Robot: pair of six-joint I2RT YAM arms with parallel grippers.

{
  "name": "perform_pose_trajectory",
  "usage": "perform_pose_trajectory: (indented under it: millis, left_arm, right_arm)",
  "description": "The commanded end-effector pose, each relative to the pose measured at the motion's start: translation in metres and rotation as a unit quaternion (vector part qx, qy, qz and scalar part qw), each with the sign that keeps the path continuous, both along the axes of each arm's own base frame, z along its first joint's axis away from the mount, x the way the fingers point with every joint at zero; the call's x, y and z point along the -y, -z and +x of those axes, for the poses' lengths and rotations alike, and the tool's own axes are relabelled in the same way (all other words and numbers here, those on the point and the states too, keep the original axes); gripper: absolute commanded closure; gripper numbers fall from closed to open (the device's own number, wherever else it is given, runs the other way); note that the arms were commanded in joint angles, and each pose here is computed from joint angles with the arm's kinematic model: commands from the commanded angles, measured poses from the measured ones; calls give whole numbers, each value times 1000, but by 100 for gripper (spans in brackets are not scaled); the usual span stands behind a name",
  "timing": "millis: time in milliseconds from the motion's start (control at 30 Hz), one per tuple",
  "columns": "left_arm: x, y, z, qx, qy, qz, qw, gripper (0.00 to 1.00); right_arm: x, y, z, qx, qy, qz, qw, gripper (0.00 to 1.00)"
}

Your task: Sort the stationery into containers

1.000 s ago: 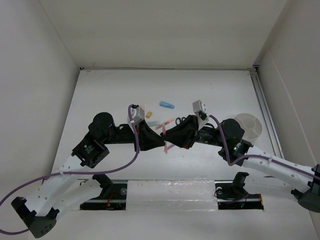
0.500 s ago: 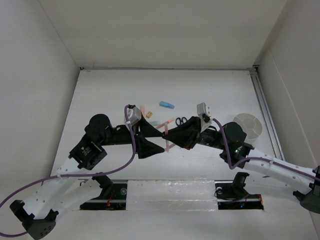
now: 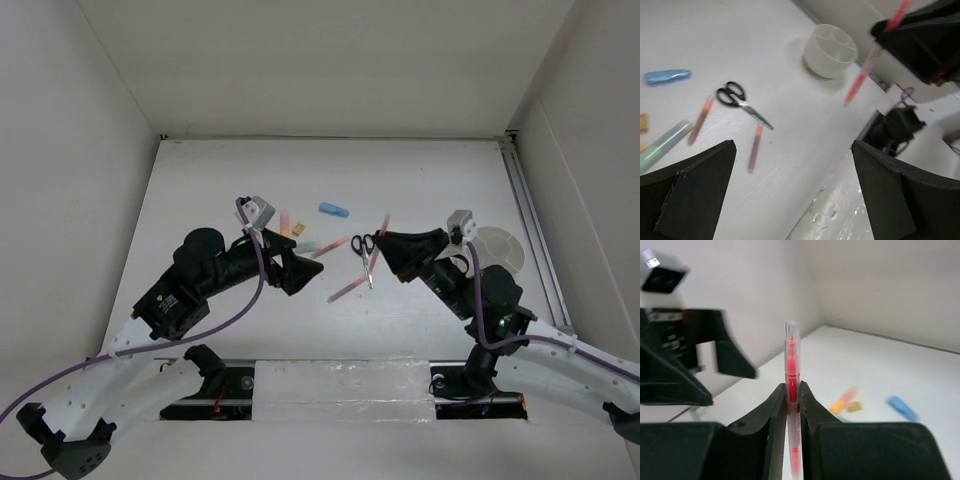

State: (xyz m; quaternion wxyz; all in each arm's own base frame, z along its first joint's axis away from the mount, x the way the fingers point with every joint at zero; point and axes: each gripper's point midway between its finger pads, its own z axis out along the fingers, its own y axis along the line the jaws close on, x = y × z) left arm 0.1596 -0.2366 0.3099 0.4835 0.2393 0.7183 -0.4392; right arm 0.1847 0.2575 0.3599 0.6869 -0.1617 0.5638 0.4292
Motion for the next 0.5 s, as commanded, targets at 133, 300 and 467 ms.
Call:
perform_pose_trajectory:
  millis: [133,300,467]
  left_arm:
    - [-66,19,46,-21,-238,39,970,0]
    - [-75,9,44,-11,-256,20,966,0]
    - [-68,12,40,-6,-231,25,973,0]
  right_arm:
    - [138,23,38,-45,317,38,946,100]
    - [199,47,37,-74,440,29,895,100]
    - [240,64,35,-106,537,30,837,100]
